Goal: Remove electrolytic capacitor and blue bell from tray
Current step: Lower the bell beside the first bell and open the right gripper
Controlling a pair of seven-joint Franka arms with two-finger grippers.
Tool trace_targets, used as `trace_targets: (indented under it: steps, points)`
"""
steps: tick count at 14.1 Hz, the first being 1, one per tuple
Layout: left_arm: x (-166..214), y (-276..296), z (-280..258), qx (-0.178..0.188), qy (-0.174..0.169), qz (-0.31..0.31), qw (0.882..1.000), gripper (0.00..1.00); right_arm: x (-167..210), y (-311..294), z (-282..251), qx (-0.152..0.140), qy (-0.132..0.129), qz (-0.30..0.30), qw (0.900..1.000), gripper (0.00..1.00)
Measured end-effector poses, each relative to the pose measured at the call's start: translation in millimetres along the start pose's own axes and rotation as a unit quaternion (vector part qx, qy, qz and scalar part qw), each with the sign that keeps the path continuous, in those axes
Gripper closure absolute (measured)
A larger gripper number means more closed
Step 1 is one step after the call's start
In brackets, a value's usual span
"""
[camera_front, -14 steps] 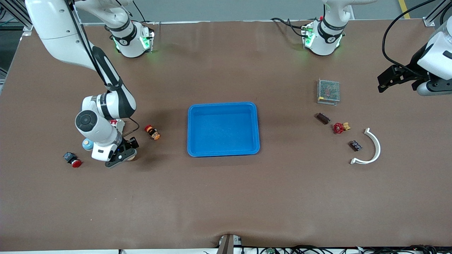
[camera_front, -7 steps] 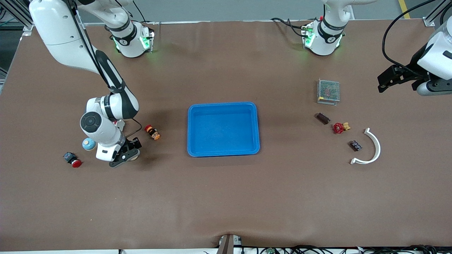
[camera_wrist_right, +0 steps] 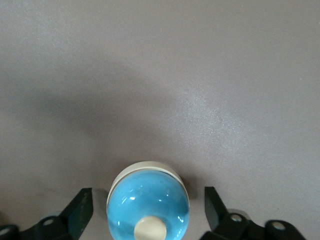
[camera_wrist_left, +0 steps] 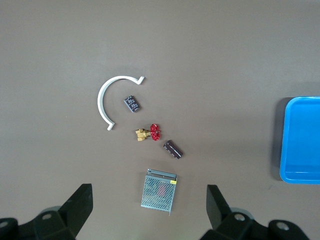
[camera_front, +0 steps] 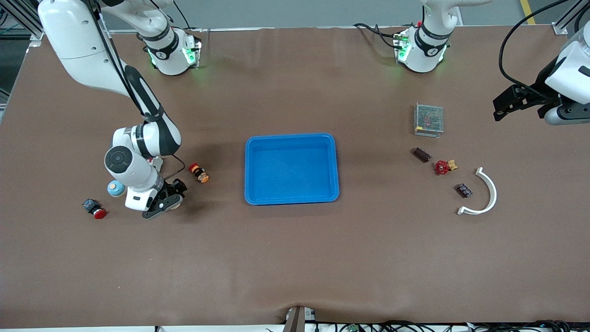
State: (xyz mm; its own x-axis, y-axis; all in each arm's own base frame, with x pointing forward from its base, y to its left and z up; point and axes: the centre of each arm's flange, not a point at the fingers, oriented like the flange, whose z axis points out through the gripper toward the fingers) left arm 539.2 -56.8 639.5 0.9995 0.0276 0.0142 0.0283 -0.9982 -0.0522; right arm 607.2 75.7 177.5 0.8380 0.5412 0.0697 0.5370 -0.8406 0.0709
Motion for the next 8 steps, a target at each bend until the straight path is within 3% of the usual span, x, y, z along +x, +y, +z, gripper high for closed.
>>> trace_targets:
  steps: [4,8]
  points:
    - [0,0,0,0.000,0.000,0.000,1.000,0.00,6,4,-8,0.002,-0.004,0.005,1.000,0.00]
    - [0,0,1,0.000,0.000,0.000,1.000,0.00,19,4,-44,0.026,-0.023,0.053,0.998,0.00]
